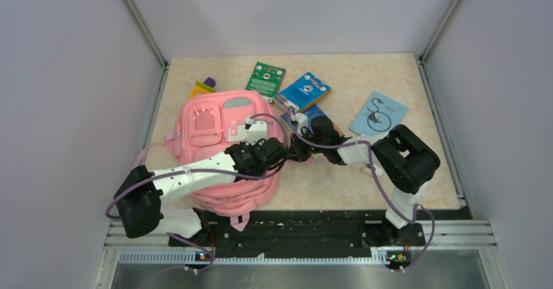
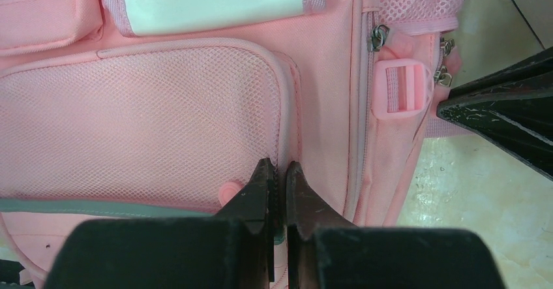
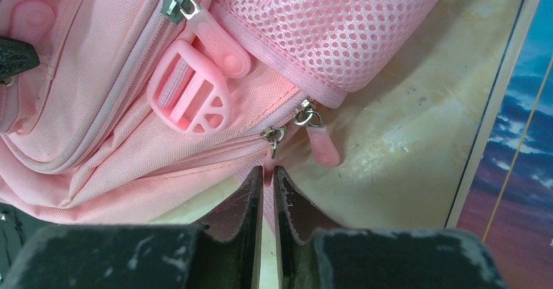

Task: Pack the student bag
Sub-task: Unzip the student bag at the center of the board.

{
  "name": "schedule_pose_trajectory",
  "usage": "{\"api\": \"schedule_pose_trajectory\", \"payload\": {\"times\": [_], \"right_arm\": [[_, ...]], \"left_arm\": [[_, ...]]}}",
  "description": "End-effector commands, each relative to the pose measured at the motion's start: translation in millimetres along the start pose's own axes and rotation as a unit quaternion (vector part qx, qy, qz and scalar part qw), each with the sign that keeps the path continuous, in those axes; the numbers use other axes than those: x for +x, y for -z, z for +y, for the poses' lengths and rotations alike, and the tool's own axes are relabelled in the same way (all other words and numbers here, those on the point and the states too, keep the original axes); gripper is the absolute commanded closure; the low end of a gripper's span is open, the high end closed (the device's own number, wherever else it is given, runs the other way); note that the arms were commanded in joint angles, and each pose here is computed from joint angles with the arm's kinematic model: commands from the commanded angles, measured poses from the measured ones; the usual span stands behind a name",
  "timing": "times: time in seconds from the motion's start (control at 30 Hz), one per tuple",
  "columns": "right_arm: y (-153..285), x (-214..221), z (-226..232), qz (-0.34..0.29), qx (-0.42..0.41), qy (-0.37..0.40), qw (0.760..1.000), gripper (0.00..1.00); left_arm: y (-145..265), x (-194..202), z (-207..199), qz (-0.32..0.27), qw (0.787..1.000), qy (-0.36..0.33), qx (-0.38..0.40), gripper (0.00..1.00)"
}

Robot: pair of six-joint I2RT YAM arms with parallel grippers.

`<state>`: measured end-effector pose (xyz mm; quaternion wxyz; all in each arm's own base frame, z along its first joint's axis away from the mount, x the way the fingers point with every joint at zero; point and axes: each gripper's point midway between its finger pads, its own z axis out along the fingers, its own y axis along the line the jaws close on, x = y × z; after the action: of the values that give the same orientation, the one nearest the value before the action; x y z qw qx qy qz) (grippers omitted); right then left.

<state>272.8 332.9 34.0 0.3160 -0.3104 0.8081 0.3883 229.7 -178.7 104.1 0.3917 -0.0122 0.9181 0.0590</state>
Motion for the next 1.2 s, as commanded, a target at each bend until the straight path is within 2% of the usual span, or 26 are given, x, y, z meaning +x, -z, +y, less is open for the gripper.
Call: {"api": "schedule_pose_trajectory", "payload": {"times": [0.0,0.53,0.6,0.67,0.7,0.73,0.93,1.17], "right_arm": [[-5.3,-11.1,3.9,-0.023,-0.023,0.01,0.999,0.9],[-12.3,-13.5,1.3,-0.03,-0.027,0.015,0.999,0.81],[-12.8,-15.0,1.4,-0.031,-0.027,0.016,0.999,0.85],[-11.9,-16.6,2.0,-0.031,-0.027,0.018,0.999,0.92],[-11.2,-16.7,2.4,-0.03,-0.027,0.019,0.999,0.98],[-10.3,-17.0,2.5,-0.03,-0.026,0.021,0.999,1.0],[-3.1,-14.6,1.4,-0.019,-0.013,0.027,0.999,1.0],[6.8,-8.8,9.4,-0.006,-0.01,0.026,1.0,1.0]], "left_arm": [[7.6,-17.5,5.1,-0.031,0.999,0.028,0.0,1.0],[8.0,-16.7,3.8,-0.028,0.999,0.029,0.004,1.0],[7.9,-16.7,3.7,-0.027,0.999,0.028,0.003,1.0],[8.0,-17.8,3.7,-0.029,0.999,0.029,0.002,1.0],[7.3,-17.3,4.0,-0.029,0.999,0.028,0.001,1.0],[7.1,-17.5,3.9,-0.029,0.999,0.028,0.0,1.0],[9.4,-27.4,12.0,-0.04,0.999,0.017,-0.023,1.0],[8.4,-34.3,2.7,-0.044,0.998,0.034,0.006,1.0]]}}
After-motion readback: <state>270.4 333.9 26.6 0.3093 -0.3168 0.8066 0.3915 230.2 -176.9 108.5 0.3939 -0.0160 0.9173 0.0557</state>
